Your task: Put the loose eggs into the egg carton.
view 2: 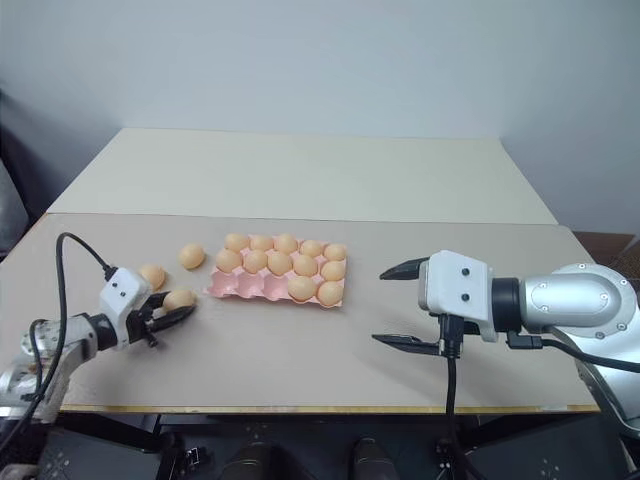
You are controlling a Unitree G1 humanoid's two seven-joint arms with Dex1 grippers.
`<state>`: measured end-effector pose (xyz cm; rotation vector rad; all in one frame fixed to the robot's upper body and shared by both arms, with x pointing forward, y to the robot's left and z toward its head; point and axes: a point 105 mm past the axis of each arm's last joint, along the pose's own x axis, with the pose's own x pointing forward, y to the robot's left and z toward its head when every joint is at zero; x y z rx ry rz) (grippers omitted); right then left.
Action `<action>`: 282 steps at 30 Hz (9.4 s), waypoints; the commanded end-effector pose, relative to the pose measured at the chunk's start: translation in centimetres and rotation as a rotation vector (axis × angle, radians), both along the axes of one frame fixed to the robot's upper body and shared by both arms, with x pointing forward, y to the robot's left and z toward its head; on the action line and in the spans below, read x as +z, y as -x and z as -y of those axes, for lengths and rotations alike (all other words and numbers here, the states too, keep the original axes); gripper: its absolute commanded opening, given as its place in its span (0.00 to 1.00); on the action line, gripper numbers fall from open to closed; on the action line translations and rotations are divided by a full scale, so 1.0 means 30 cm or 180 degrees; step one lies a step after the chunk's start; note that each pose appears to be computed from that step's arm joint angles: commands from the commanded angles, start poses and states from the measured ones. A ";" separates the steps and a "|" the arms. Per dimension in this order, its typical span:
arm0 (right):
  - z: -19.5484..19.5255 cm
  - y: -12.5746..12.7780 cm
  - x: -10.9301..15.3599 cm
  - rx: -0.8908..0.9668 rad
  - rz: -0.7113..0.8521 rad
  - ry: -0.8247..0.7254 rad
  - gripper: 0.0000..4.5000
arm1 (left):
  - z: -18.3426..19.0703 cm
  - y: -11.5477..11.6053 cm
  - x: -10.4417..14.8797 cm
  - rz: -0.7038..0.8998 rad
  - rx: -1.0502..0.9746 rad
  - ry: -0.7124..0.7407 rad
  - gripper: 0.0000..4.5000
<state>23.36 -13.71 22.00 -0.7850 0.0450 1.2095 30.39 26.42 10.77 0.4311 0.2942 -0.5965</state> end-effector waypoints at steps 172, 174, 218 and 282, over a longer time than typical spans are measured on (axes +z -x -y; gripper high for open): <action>-0.046 0.012 -0.003 -0.0373 0.0151 -0.0240 1.00 | 0.338 -0.149 0.194 0.0609 -0.1579 0.0820 0.63; -0.045 0.011 -0.003 -0.0364 0.0150 -0.0239 1.00 | 0.337 -0.160 0.189 0.0670 -0.1514 0.0771 0.78; -0.052 -0.010 0.017 0.0043 0.0066 -0.0232 1.00 | -0.023 0.124 0.301 0.1057 -0.0086 0.0428 0.99; -0.042 0.033 0.017 -0.0299 0.0057 -0.0257 1.00 | 0.006 -0.242 0.301 0.1156 -0.0385 0.0845 0.39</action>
